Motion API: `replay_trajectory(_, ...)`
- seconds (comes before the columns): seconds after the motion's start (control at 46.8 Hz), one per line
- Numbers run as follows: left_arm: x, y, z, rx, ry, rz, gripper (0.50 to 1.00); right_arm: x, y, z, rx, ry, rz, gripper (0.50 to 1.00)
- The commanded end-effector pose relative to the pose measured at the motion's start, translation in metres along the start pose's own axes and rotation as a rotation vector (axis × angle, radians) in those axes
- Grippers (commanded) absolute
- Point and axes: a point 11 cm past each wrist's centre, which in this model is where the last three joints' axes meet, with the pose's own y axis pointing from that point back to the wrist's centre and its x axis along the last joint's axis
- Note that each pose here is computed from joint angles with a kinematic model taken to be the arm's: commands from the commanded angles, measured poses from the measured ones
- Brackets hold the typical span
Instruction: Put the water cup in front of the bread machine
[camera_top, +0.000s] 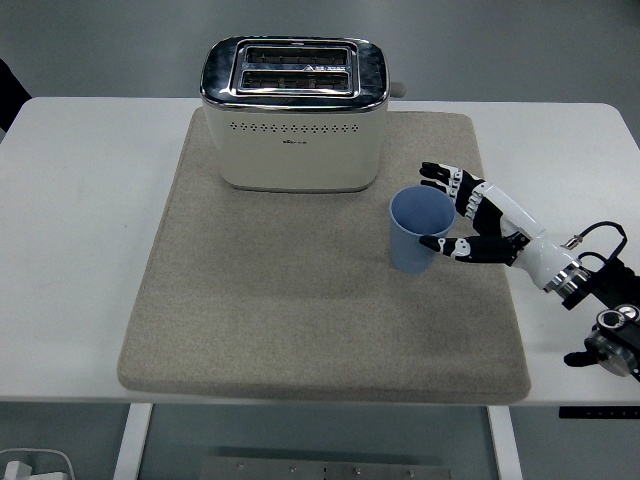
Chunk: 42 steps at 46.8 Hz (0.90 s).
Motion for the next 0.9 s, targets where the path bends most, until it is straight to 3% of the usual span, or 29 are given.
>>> replay_trajectory(0.0, 0.0, 0.0, 0.0, 0.0, -0.001, 0.0, 1.0, -0.003, -0.002, 0.004, -0.005, -0.008, 0.0, 0.928)
replay_trajectory(0.342, 0.0, 0.0, 0.0, 0.0, 0.0, 0.0, 1.0, -0.012, -0.008, 0.014, -0.017, -0.029, 0.001, 0.928)
replay_trajectory(0.876, 0.0, 0.0, 0.0, 0.0, 0.0, 0.0, 1.0, -0.018, -0.013, 0.02, -0.016, -0.051, -0.002, 0.928)
